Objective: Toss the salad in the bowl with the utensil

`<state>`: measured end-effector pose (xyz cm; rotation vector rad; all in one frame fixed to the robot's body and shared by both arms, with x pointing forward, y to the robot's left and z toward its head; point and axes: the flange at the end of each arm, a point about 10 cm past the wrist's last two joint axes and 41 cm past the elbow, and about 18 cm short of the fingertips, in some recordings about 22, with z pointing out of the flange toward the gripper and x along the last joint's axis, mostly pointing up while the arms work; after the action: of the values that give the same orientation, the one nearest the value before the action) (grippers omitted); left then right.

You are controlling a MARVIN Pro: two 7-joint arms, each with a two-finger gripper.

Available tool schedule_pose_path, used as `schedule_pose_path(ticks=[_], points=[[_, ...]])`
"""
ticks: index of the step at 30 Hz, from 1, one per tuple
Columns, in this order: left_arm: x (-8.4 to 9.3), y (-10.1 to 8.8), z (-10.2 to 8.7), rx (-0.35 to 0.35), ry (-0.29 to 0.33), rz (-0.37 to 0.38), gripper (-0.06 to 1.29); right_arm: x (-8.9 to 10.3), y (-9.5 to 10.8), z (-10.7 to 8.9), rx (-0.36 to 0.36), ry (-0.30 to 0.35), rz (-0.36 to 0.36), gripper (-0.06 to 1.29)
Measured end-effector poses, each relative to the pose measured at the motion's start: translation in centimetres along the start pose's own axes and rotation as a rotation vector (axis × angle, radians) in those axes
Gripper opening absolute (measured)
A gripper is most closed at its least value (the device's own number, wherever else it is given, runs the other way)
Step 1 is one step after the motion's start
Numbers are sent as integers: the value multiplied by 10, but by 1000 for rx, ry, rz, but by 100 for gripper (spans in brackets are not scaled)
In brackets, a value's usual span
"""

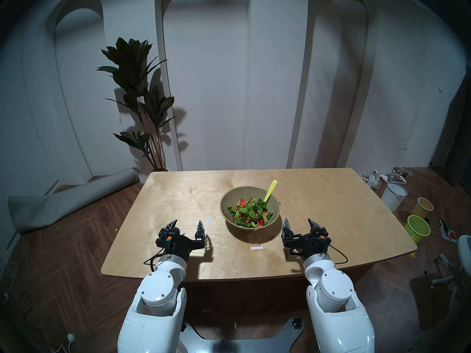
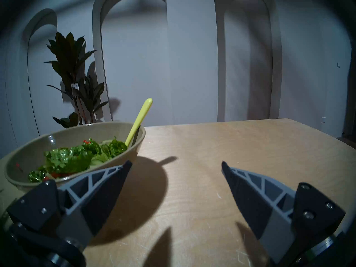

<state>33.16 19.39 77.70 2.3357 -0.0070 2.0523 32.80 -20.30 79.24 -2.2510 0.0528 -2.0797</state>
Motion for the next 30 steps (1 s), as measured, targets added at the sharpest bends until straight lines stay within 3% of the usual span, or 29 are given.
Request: schedule_pose_path(ticks=[10, 19, 30], points=[[26, -2, 1, 6, 26, -21, 123, 28, 8, -3, 9, 47, 20, 123], [49, 11, 7, -70, -53, -154, 123, 38, 21, 0, -10, 62, 25, 123], [75, 33, 15, -168, -157, -169, 123, 47, 37, 2, -43, 90, 30, 123]])
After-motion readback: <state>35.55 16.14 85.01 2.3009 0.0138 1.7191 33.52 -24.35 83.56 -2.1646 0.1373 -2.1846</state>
